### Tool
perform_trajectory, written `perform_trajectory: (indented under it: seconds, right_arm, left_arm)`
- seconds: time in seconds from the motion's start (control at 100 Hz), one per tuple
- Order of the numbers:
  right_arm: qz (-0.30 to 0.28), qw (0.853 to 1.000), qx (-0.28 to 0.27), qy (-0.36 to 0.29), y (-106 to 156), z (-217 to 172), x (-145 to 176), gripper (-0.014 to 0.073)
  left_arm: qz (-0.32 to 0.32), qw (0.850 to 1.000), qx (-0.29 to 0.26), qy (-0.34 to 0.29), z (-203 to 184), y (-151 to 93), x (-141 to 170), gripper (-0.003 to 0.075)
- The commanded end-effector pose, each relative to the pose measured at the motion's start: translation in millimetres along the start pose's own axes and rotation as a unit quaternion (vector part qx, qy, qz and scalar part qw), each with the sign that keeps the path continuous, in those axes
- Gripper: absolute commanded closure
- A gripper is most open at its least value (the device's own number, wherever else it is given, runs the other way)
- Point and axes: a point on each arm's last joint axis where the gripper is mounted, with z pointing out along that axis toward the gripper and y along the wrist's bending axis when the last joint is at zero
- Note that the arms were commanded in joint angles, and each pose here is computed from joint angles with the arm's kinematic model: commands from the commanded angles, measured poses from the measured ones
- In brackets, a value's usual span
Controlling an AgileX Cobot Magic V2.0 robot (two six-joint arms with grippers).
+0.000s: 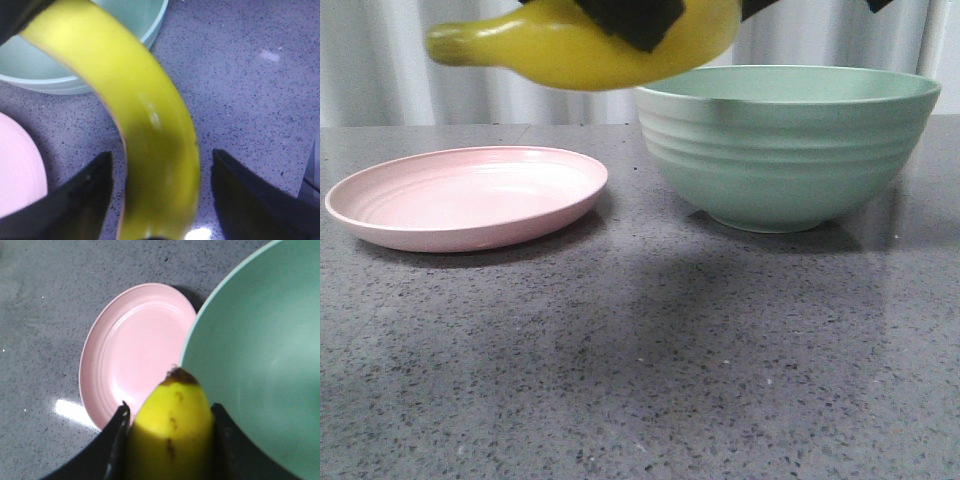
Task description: Transfer banana from pink plate to green bowl
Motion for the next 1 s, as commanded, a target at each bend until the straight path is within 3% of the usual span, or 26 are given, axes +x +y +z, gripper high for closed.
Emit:
perform_trajectory:
  seconds: [0.0, 0.2, 0.52, 0.62, 0.85, 0.99]
  right_arm:
    - [-0.004, 0.997, -0.01, -0.073, 4.7, -17.5, -18.9, 0.0675]
    - [0.003, 0.986, 0.019, -0.167, -14.5, -33.0, -47.8, 0.0675]
    - [-0.07, 0.955, 0.105, -0.268, -44.5, -53.3, -76.5, 0.0661]
    - [-0.077, 0.952, 0.115, -0.274, -49.4, -50.3, -79.2, 0.0593]
    - [-0.076, 0.961, 0.129, -0.234, -60.1, -32.7, -75.8, 0.0284]
    - [-0.074, 0.963, 0.13, -0.224, -62.2, -29.2, -74.7, 0.0267]
  left_arm:
    - [0.012, 0.998, -0.009, -0.063, -25.7, -2.6, -16.0, 0.0255]
    - [0.01, 0.994, -0.013, -0.111, -54.7, -4.7, -27.8, 0.0256]
    - [0.007, 0.993, -0.013, -0.12, -61.7, -5.5, -27.7, 0.0256]
    - [0.005, 0.993, -0.013, -0.12, -61.7, -5.5, -27.7, 0.0256]
    - [0.005, 0.993, -0.013, -0.12, -61.7, -5.5, -27.7, 0.0256]
    - [0.002, 0.993, -0.012, -0.12, -61.7, -5.5, -27.7, 0.0256]
